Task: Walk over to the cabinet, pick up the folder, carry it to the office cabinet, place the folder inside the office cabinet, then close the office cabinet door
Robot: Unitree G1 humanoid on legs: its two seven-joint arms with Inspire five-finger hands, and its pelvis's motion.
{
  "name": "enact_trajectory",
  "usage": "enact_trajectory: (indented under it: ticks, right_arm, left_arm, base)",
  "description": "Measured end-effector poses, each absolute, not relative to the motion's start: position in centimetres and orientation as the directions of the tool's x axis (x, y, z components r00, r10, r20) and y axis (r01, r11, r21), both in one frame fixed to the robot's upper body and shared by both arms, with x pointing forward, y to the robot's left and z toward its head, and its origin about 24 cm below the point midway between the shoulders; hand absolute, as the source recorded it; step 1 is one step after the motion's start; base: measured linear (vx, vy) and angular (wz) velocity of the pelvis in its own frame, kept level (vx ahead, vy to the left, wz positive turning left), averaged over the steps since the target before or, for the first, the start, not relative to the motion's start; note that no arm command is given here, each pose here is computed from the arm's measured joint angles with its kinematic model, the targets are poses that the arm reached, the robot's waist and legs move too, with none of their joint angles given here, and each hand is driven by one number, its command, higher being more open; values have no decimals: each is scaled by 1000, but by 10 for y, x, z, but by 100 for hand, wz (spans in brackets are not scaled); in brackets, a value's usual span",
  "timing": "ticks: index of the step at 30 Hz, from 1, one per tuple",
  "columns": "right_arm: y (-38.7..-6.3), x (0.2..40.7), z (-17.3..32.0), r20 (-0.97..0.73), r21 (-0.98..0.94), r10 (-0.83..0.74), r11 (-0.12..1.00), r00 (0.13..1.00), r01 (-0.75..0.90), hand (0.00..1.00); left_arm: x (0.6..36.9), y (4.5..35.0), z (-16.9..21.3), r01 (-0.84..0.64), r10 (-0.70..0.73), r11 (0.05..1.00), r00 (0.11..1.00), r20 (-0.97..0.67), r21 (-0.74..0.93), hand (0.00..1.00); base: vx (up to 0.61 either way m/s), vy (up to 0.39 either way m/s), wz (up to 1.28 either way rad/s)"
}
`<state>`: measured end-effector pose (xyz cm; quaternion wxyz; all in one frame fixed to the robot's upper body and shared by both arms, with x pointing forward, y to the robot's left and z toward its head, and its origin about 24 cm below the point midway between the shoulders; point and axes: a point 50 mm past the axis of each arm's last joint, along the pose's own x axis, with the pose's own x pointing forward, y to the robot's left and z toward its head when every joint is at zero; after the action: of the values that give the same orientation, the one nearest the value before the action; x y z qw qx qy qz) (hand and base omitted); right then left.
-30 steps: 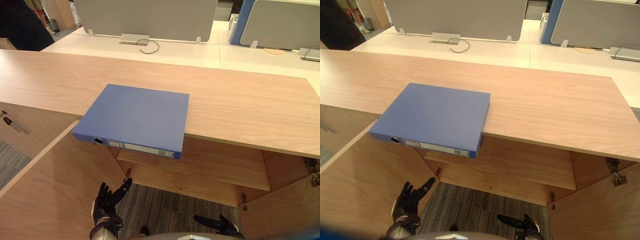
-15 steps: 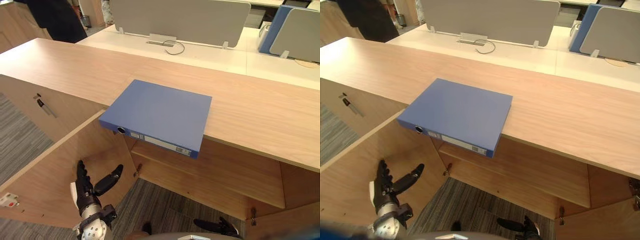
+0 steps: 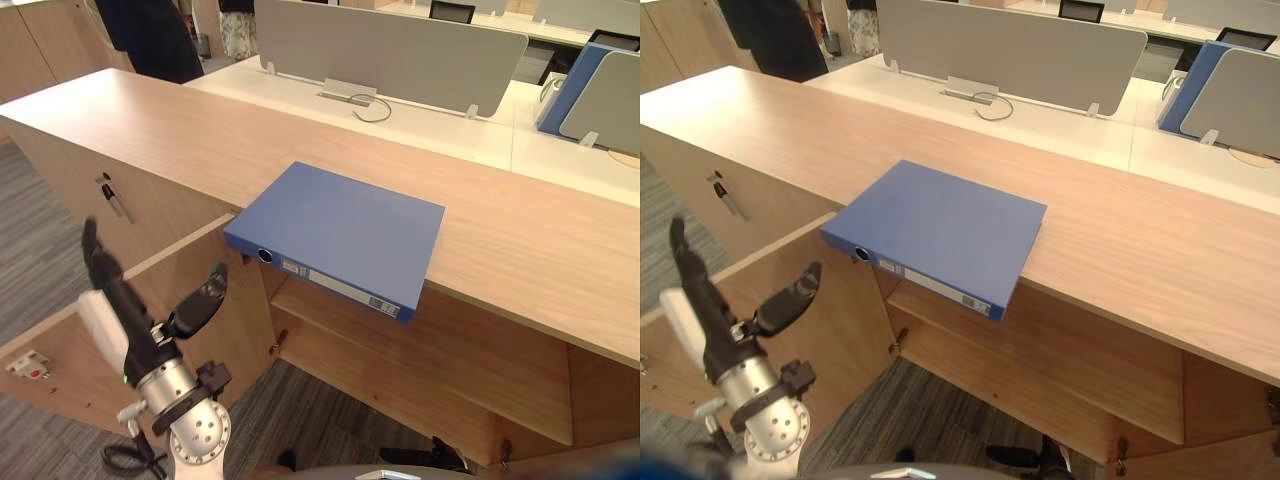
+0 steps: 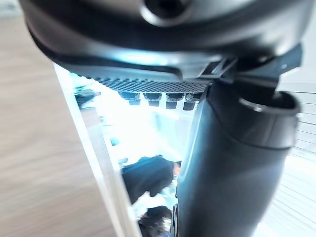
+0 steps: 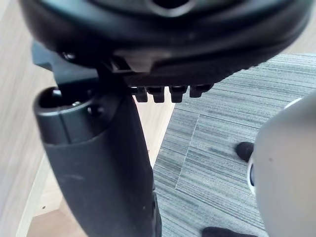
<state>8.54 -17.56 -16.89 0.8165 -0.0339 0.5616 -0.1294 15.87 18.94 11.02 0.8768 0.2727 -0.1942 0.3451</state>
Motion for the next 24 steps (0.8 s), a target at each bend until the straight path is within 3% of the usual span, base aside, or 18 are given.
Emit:
enact_trajectory:
  ticks: [3, 8, 13, 24]
  right_arm:
    - [-179, 89, -169, -906, -205, -251, 965, 342, 166, 100]
    - [-181, 89, -169, -910, -200, -242, 967, 337, 156, 100]
    - [-184, 86, -170, -913, -207, -236, 971, 333, 121, 100]
    - [-189, 82, -171, -915, -215, -241, 970, 323, 115, 100]
  left_arm:
    - [159, 183, 117, -683, 388, 604, 702, 597, 411, 100]
    - [158, 182, 114, -627, 282, 579, 753, 595, 520, 100]
    - [154, 179, 110, -519, 80, 536, 817, 571, 666, 100]
    - [144, 188, 104, -422, -45, 472, 865, 499, 774, 100]
  base:
    - [1, -31, -9]
    - [-6, -39, -9]
    - [-41, -15, -7]
    - [-28, -4, -3]
